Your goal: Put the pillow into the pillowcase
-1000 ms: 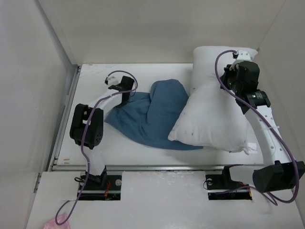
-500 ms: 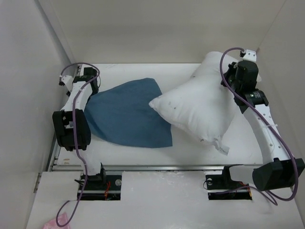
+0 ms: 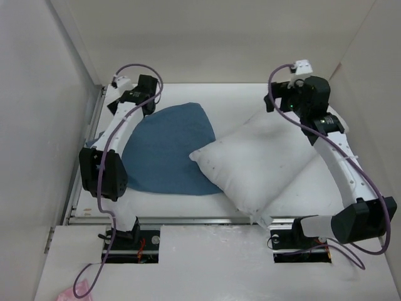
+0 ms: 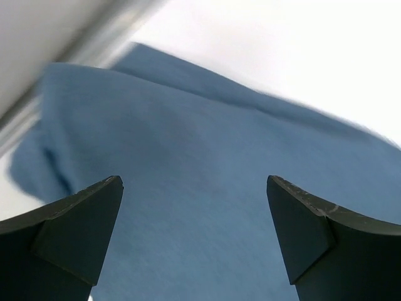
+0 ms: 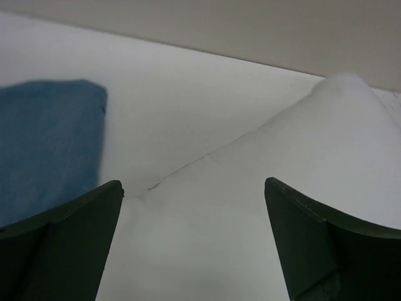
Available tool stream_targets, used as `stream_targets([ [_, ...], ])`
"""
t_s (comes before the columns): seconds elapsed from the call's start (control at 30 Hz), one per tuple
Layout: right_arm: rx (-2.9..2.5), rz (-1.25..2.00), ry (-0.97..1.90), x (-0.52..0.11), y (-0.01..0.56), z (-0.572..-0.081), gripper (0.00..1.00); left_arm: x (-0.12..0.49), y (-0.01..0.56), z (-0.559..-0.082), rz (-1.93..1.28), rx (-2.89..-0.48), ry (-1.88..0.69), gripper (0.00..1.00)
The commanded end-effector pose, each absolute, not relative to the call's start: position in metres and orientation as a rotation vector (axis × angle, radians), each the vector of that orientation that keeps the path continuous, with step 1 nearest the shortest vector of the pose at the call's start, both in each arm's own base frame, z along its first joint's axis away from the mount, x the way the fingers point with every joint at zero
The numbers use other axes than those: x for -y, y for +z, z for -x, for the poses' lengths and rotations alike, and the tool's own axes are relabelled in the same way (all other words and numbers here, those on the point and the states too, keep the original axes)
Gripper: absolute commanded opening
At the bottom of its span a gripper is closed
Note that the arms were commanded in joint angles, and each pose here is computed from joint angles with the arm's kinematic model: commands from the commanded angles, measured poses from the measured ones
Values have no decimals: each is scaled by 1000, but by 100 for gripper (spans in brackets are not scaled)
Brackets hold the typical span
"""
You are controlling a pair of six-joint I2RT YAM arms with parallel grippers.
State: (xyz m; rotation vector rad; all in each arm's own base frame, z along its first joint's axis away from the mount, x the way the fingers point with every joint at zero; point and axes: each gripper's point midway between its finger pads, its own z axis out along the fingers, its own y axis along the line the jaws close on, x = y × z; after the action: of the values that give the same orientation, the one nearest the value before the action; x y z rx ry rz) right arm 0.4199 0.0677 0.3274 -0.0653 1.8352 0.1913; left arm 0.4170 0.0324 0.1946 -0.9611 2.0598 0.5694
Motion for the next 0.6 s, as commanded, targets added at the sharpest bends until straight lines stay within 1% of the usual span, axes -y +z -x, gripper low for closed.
stream_targets([
  [0.0,-1699,660,206,-136,340,-402,100,29,231,-434,679,-2088,333,100],
  [0.03,-1698,736,199,-147,334,-396,100,47,231,-436,620,-2105,259,100],
  [0.07,-1696,838,226,-172,323,-385,100,64,230,-437,553,-2123,178,100],
  [0.1,-1706,903,216,-183,315,-381,100,85,236,-436,471,-2094,67,100],
  [0.13,-1743,978,203,-192,298,-372,100,112,235,-432,380,-2114,-90,100],
  [0.17,-1749,1029,203,-212,292,-362,100,121,239,-430,335,-2095,-164,100],
  [0.2,-1764,1065,208,-223,285,-355,100,131,257,-421,296,-2042,-239,100],
  [0.23,-1819,1113,240,-234,266,-345,100,134,250,-419,284,-2018,-277,100],
  [0.27,-1834,1137,252,-243,259,-337,100,139,252,-415,265,-2006,-318,100],
  [0.3,-1852,1161,222,-256,248,-323,100,141,255,-411,257,-1995,-330,100],
  [0.33,-1837,1122,210,-267,252,-325,100,140,259,-407,257,-1983,-335,100],
  [0.43,-1919,982,324,-275,244,-311,100,134,263,-406,285,-1987,-306,100],
  [0.47,-1934,909,392,-276,251,-303,100,135,266,-405,285,-1984,-295,100],
  [0.53,-1981,867,435,-276,241,-285,100,133,268,-405,291,-1984,-285,100],
  [0.57,-1976,855,469,-272,246,-275,100,131,271,-402,305,-1977,-283,100],
])
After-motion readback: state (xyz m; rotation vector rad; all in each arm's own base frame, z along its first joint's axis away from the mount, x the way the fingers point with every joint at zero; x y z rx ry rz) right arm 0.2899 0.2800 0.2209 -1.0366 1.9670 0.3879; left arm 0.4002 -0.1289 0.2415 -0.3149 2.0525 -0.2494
